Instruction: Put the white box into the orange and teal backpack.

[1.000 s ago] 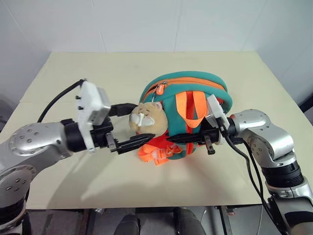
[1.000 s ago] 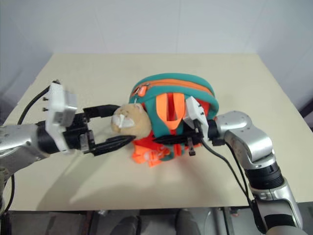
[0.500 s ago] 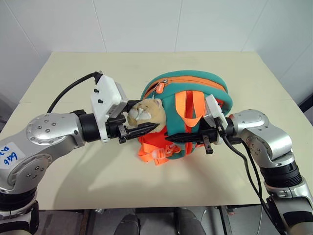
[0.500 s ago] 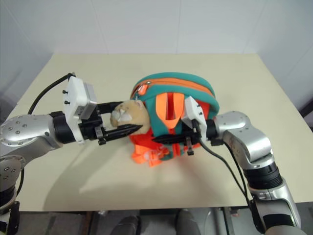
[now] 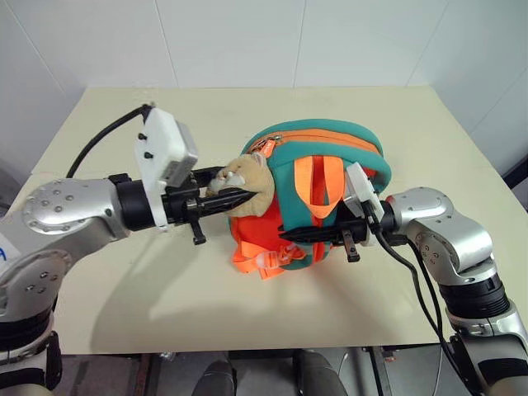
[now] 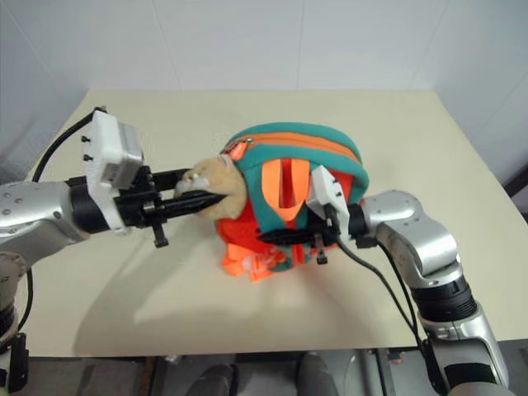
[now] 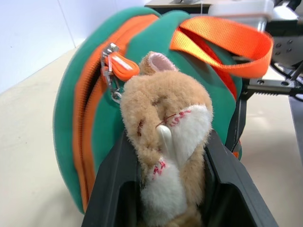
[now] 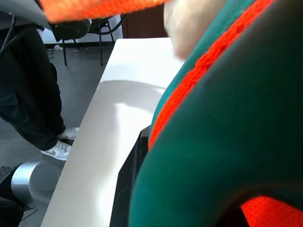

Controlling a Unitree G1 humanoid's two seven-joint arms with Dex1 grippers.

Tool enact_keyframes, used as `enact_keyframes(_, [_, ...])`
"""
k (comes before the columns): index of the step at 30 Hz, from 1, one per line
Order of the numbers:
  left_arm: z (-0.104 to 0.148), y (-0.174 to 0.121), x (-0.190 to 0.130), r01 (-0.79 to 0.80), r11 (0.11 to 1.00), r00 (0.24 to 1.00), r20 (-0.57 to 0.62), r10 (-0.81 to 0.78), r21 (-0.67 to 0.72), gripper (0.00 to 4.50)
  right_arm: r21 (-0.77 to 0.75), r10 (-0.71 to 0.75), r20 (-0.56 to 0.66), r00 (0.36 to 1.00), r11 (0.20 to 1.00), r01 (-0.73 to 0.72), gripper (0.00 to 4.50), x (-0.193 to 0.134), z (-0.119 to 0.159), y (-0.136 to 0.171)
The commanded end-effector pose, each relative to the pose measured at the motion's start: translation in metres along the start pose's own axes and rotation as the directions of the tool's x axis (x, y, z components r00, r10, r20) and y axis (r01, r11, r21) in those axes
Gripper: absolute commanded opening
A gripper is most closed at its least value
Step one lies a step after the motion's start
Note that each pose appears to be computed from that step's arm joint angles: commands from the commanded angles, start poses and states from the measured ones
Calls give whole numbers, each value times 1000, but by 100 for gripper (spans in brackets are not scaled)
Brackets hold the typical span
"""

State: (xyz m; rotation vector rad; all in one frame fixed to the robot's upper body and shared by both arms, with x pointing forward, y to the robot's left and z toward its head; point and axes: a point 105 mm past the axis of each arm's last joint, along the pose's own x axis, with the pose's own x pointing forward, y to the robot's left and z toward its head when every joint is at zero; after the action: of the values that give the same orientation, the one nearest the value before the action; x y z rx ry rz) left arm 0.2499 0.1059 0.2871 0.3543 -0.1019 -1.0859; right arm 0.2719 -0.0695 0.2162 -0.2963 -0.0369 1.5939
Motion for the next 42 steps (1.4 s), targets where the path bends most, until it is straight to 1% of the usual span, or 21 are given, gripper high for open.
enact_keyframes(1, [23, 18, -17, -57, 996, 997, 56, 53, 69, 96, -41, -7, 3, 1000, 999, 7, 53, -4, 6, 4])
enact_keyframes(8, [20, 41, -38, -109, 992, 994, 17, 108, 59, 96, -36, -19, -5, 1000, 999, 19, 53, -6, 3, 7])
enact_keyframes(11, [12, 51, -46, -132, 991, 991, 3, 132, 25, 96, -35, -23, -7, 1000, 999, 23, 53, -7, 2, 7])
enact_keyframes(16, [-20, 53, -51, -121, 992, 990, -75, 117, -45, 96, -36, -33, -6, 999, 999, 33, 53, -7, 2, 7])
enact_keyframes(21, [-57, 46, -59, -71, 992, 977, -206, 47, -108, 96, -36, -39, -4, 999, 999, 39, 53, -7, 2, 7])
enact_keyframes(24, [-86, 43, -63, -37, 992, 946, -324, -3, -117, 95, -36, -41, -4, 999, 999, 41, 53, -7, 2, 6])
enact_keyframes(26, [-94, 44, -64, -31, 993, 936, -352, -11, -115, 94, -35, -42, -4, 999, 999, 41, 53, -7, 2, 6])
enact_keyframes(27, [-102, 46, -64, -29, 994, 921, -388, -13, -101, 94, -35, -41, -3, 999, 999, 41, 53, -6, 2, 5])
enact_keyframes(30, [-120, 43, -57, 42, 995, 880, -468, -78, -87, 94, -38, -44, -2, 999, 998, 44, 53, -6, 3, 4])
enact_keyframes(37, [-135, 44, -40, 138, 987, 860, -483, -163, -87, 94, -35, -49, -4, 999, 998, 48, 53, -6, 2, 4])
enact_keyframes(42, [-148, 46, -27, 165, 980, 853, -484, -197, -109, 94, -33, -51, -3, 999, 998, 51, 53, -5, 2, 2])
